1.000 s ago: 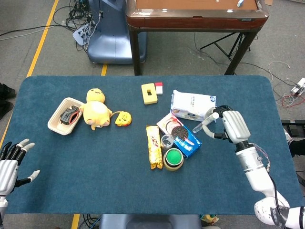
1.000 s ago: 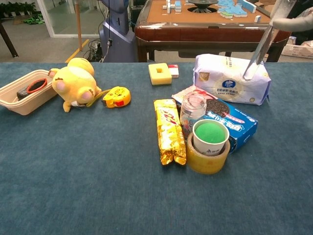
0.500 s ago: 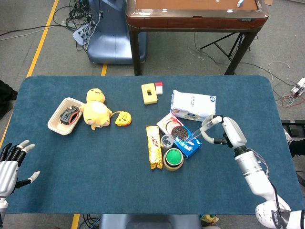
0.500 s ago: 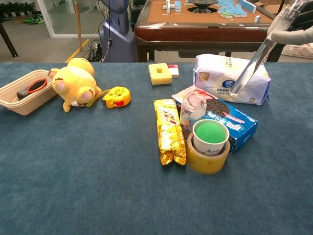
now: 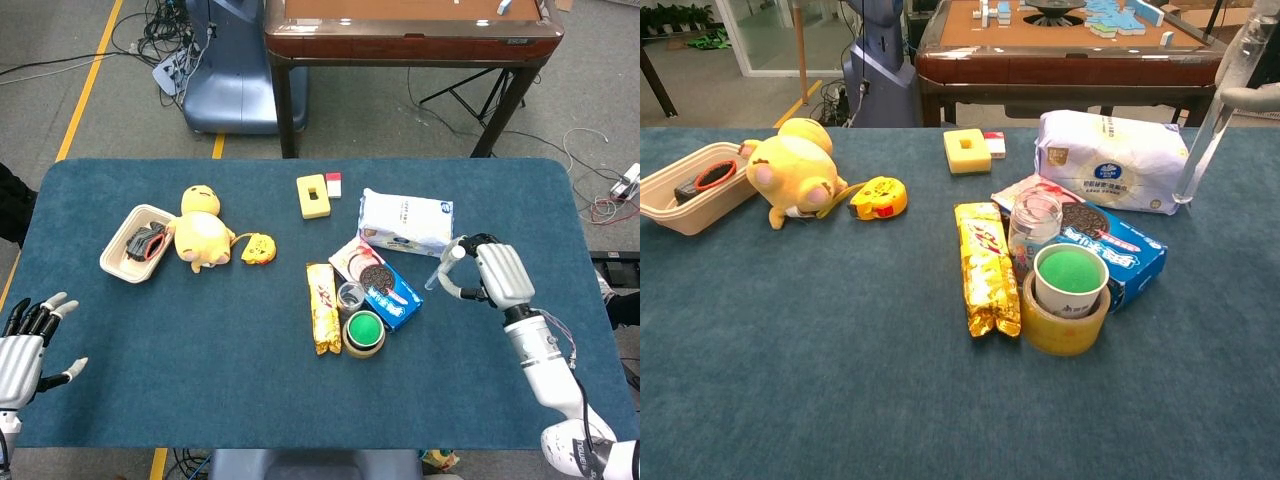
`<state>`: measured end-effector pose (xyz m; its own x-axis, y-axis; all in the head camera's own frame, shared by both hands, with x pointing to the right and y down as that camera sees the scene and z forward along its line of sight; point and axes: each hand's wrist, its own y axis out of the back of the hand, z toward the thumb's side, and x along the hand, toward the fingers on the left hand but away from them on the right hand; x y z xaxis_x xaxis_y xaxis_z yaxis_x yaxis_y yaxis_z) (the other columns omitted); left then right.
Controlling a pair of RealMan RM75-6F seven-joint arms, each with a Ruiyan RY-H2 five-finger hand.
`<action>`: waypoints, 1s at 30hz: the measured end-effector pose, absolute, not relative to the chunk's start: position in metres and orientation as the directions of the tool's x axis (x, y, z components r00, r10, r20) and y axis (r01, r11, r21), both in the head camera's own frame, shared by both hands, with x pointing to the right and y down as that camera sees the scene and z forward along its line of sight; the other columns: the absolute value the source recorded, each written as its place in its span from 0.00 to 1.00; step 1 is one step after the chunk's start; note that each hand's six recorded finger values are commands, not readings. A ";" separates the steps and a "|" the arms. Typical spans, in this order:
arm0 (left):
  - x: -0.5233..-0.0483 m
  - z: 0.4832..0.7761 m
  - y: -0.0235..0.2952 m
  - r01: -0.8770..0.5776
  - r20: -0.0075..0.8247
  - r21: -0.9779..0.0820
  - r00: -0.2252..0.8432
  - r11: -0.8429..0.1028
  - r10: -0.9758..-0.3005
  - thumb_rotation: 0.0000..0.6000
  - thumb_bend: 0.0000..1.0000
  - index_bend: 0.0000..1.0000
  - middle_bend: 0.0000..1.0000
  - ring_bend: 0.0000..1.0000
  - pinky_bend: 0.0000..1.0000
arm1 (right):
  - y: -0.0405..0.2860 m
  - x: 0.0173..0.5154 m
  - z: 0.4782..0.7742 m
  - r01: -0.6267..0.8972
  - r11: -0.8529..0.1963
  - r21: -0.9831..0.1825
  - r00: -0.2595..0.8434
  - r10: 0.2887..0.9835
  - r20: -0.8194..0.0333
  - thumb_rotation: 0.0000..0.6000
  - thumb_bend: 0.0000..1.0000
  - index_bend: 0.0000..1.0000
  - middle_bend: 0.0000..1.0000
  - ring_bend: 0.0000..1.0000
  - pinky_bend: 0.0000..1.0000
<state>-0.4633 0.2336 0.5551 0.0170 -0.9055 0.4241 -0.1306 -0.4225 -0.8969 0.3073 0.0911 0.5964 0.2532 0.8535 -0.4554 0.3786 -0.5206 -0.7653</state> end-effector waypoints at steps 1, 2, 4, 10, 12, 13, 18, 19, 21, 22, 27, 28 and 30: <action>-0.463 0.555 0.234 -0.132 0.423 -0.897 0.017 -0.422 -0.906 1.00 0.20 0.18 0.10 0.11 0.00 | 0.092 0.306 0.596 0.398 -0.528 -0.750 0.255 0.849 -0.462 1.00 0.57 0.65 0.46 0.39 0.25; -0.464 0.555 0.234 -0.132 0.423 -0.897 0.016 -0.422 -0.906 1.00 0.20 0.18 0.10 0.11 0.00 | 0.092 0.305 0.597 0.421 -0.533 -0.734 0.257 0.846 -0.467 1.00 0.57 0.65 0.46 0.39 0.25; -0.464 0.554 0.234 -0.131 0.423 -0.897 0.014 -0.421 -0.906 1.00 0.20 0.18 0.10 0.11 0.00 | 0.093 0.302 0.596 0.489 -0.543 -0.682 0.265 0.838 -0.477 1.00 0.57 0.65 0.46 0.39 0.25; -0.465 0.554 0.235 -0.130 0.425 -0.897 0.011 -0.422 -0.905 1.00 0.20 0.18 0.10 0.11 0.00 | 0.093 0.299 0.595 0.631 -0.537 -0.560 0.282 0.831 -0.479 1.00 0.57 0.65 0.46 0.39 0.25; -0.465 0.554 0.235 -0.130 0.426 -0.896 0.013 -0.424 -0.905 1.00 0.20 0.18 0.10 0.11 0.00 | 0.092 0.301 0.595 0.619 -0.538 -0.572 0.283 0.832 -0.477 1.00 0.57 0.65 0.46 0.39 0.25; -0.464 0.555 0.235 -0.130 0.426 -0.896 0.015 -0.424 -0.905 1.00 0.20 0.18 0.10 0.11 0.00 | 0.092 0.302 0.595 0.598 -0.540 -0.593 0.282 0.834 -0.475 1.00 0.57 0.65 0.46 0.39 0.25; -0.461 0.556 0.233 -0.129 0.426 -0.896 0.023 -0.425 -0.905 1.00 0.20 0.18 0.10 0.11 0.00 | 0.088 0.310 0.595 0.443 -0.519 -0.731 0.266 0.855 -0.446 1.00 0.57 0.65 0.46 0.39 0.25; -0.461 0.556 0.233 -0.129 0.425 -0.896 0.024 -0.425 -0.905 1.00 0.20 0.18 0.10 0.11 0.00 | 0.087 0.313 0.595 0.400 -0.505 -0.765 0.259 0.863 -0.434 1.00 0.57 0.65 0.46 0.39 0.25; -0.460 0.556 0.233 -0.129 0.425 -0.896 0.024 -0.425 -0.905 1.00 0.20 0.18 0.10 0.11 0.00 | 0.085 0.316 0.594 0.351 -0.482 -0.803 0.248 0.875 -0.417 1.00 0.57 0.65 0.46 0.39 0.25; -0.460 0.556 0.233 -0.129 0.426 -0.896 0.024 -0.425 -0.905 1.00 0.20 0.18 0.10 0.11 0.00 | 0.085 0.317 0.594 0.335 -0.473 -0.815 0.243 0.879 -0.411 1.00 0.57 0.65 0.46 0.39 0.25; -0.460 0.556 0.233 -0.128 0.427 -0.895 0.025 -0.426 -0.904 1.00 0.20 0.18 0.10 0.11 0.00 | 0.089 0.313 0.596 0.409 -0.499 -0.764 0.242 0.867 -0.436 1.00 0.57 0.66 0.46 0.39 0.25; -0.460 0.556 0.233 -0.128 0.426 -0.896 0.024 -0.425 -0.904 1.00 0.20 0.18 0.10 0.11 0.00 | 0.090 0.311 0.597 0.450 -0.511 -0.732 0.245 0.859 -0.449 1.00 0.57 0.66 0.46 0.39 0.25; -0.461 0.555 0.234 -0.130 0.426 -0.896 0.020 -0.424 -0.905 1.00 0.20 0.18 0.10 0.11 0.00 | 0.092 0.308 0.597 0.515 -0.527 -0.676 0.253 0.847 -0.467 1.00 0.57 0.66 0.46 0.39 0.25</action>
<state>-0.4610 0.2336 0.5553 0.0199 -0.9047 0.4256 -0.1296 -0.4245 -0.8961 0.3080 0.0920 0.5973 0.2531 0.8470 -0.4674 0.5149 -0.5270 -0.6762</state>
